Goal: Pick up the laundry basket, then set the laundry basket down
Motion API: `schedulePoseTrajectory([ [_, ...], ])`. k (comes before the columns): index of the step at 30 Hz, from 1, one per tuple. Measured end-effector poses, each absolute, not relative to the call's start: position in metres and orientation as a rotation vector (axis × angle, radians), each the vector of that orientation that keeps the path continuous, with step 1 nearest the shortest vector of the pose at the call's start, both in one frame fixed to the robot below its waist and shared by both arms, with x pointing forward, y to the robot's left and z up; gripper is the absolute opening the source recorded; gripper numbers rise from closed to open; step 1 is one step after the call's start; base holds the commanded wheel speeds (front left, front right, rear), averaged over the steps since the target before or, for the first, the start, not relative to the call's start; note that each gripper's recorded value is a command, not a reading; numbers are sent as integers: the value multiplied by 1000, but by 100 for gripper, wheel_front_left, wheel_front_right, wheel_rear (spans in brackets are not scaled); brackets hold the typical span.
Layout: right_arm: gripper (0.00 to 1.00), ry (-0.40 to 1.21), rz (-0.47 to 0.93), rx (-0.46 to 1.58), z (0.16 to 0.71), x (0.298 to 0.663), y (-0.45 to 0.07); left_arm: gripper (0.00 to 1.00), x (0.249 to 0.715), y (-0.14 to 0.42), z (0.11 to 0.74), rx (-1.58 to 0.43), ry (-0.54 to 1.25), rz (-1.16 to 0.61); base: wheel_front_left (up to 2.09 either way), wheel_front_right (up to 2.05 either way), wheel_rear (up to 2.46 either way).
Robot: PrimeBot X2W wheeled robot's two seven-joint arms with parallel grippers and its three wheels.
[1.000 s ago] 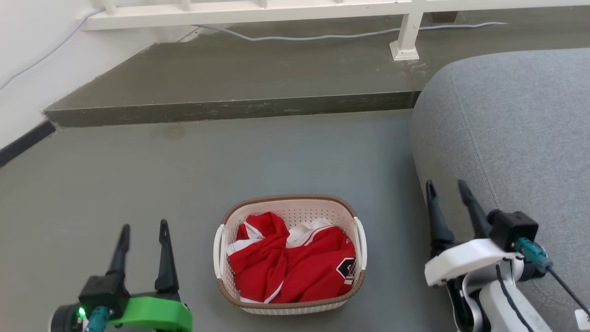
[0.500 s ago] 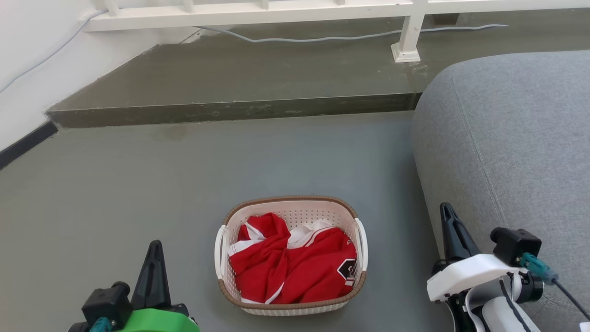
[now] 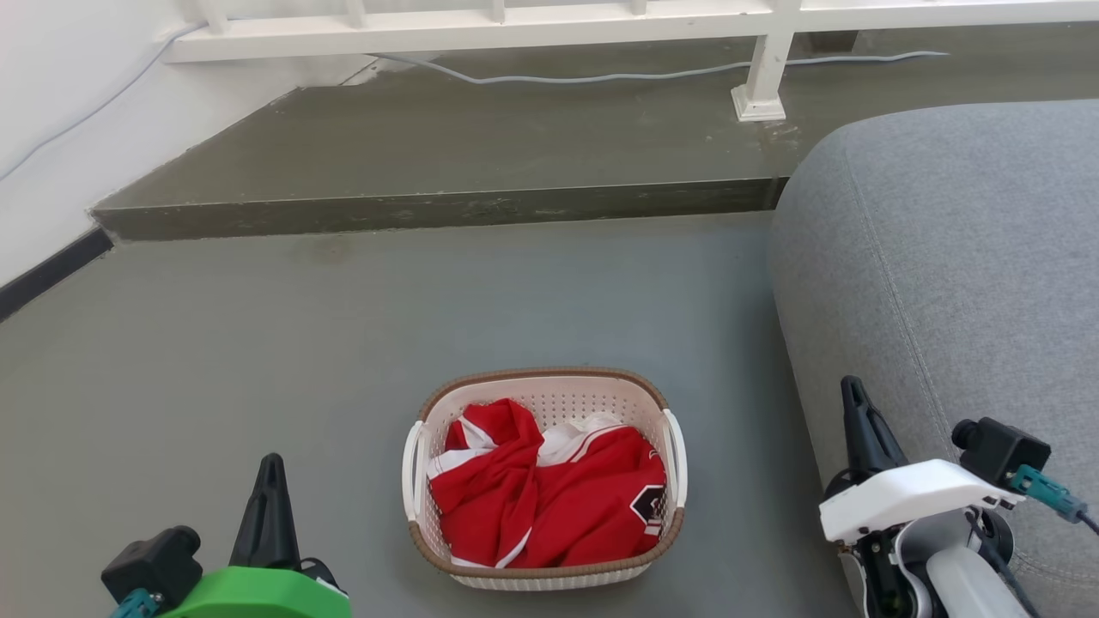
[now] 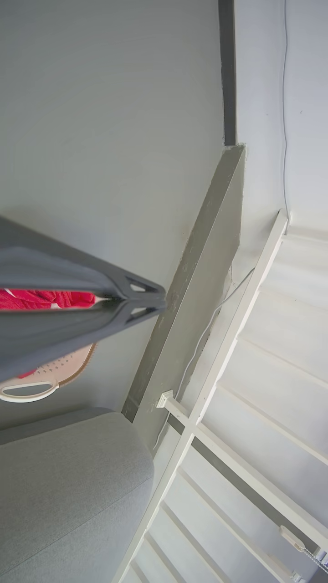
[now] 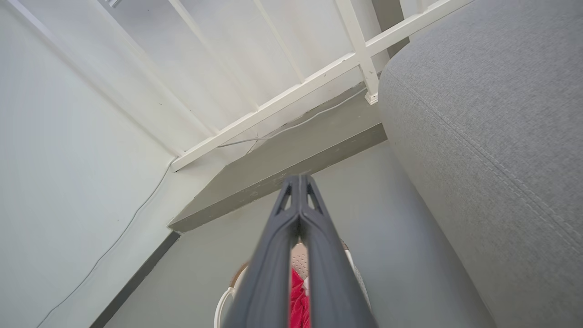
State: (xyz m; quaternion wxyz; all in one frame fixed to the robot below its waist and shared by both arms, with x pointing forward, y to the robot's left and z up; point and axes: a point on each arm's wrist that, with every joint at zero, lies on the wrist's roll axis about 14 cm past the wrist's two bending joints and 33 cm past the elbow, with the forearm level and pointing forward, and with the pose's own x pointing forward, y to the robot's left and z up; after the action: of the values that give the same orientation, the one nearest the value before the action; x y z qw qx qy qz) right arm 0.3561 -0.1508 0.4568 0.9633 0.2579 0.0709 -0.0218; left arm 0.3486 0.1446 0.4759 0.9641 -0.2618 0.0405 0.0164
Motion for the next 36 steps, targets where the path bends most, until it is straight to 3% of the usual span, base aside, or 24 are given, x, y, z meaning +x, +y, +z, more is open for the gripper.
schedulePoseTrajectory([
  [36,0,179,-116,1017,454,361,-176,0,355,163,462,-1016,169,81,0,0,0],
])
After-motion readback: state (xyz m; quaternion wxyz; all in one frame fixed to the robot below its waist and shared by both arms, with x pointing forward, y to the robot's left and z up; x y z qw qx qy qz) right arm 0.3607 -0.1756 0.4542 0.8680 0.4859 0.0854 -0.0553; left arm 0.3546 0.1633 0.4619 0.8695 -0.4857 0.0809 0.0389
